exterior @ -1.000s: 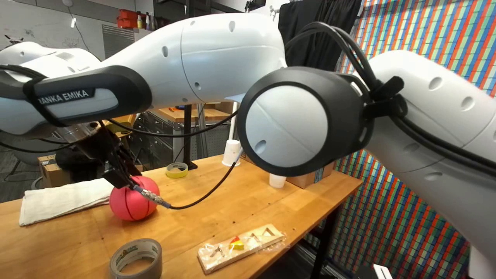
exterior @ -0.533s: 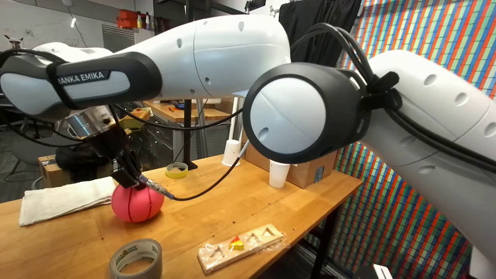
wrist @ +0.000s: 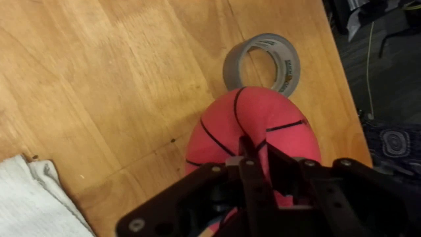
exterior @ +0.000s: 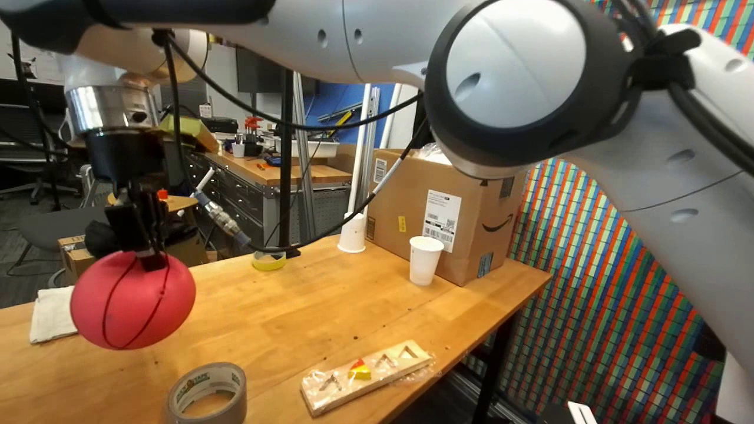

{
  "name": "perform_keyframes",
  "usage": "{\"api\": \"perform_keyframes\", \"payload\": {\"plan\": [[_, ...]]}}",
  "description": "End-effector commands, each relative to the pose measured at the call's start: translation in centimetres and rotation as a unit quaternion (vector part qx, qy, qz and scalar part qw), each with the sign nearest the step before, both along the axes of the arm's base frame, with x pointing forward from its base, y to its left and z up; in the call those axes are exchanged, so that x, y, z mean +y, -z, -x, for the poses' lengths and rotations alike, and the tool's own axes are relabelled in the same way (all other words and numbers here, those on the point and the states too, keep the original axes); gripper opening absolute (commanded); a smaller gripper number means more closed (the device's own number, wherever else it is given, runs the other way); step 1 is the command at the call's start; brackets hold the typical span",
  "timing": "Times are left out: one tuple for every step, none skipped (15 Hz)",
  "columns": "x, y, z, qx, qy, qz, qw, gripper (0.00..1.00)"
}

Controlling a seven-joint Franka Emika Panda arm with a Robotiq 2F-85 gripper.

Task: Put the white ball in the cup, then place the basketball on the tape

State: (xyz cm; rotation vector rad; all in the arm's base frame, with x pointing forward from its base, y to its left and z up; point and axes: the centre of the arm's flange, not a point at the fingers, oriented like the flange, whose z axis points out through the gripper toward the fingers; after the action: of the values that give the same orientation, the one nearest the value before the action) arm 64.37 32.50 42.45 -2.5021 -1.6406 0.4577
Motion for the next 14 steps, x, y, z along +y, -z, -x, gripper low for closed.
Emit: {"api": "perform_keyframes", "payload": {"plan": [[-4.8,-2.4,6.0,0.005,0.009,-0.035,0.9993,0.05],[-5.9,-2.7,6.4,-0.001,0.009,-0.036,0.9993,0.05],[-7.1,-2.7,6.5,-0.010,0.008,-0.035,0.9993,0.05],[-8.2,-2.5,6.4,-0.016,0.009,-0.027,0.9995,0.05],[-9.3,-2.2,6.4,-0.019,0.012,-0.023,0.9995,0.05],[-10.3,-1.9,6.5,-0.015,0.018,-0.022,0.9995,0.05],[-10.9,-1.3,6.9,-0.012,0.023,-0.020,0.9995,0.05],[-11.3,-0.9,7.6,-0.005,0.025,-0.020,0.9995,0.05],[-11.7,-0.4,8.3,0.001,0.029,-0.017,0.9994,0.05],[-11.8,-0.1,9.2,0.010,0.032,-0.017,0.9993,0.05],[-11.8,-0.2,10.1,0.014,0.031,-0.014,0.9993,0.05],[-11.8,-0.1,11.1,0.015,0.031,-0.013,0.9993,0.05],[-11.6,-0.3,11.8,0.012,0.031,-0.012,0.9994,0.05],[-11.5,-0.5,12.5,0.011,0.032,-0.014,0.9993,0.05]]}}
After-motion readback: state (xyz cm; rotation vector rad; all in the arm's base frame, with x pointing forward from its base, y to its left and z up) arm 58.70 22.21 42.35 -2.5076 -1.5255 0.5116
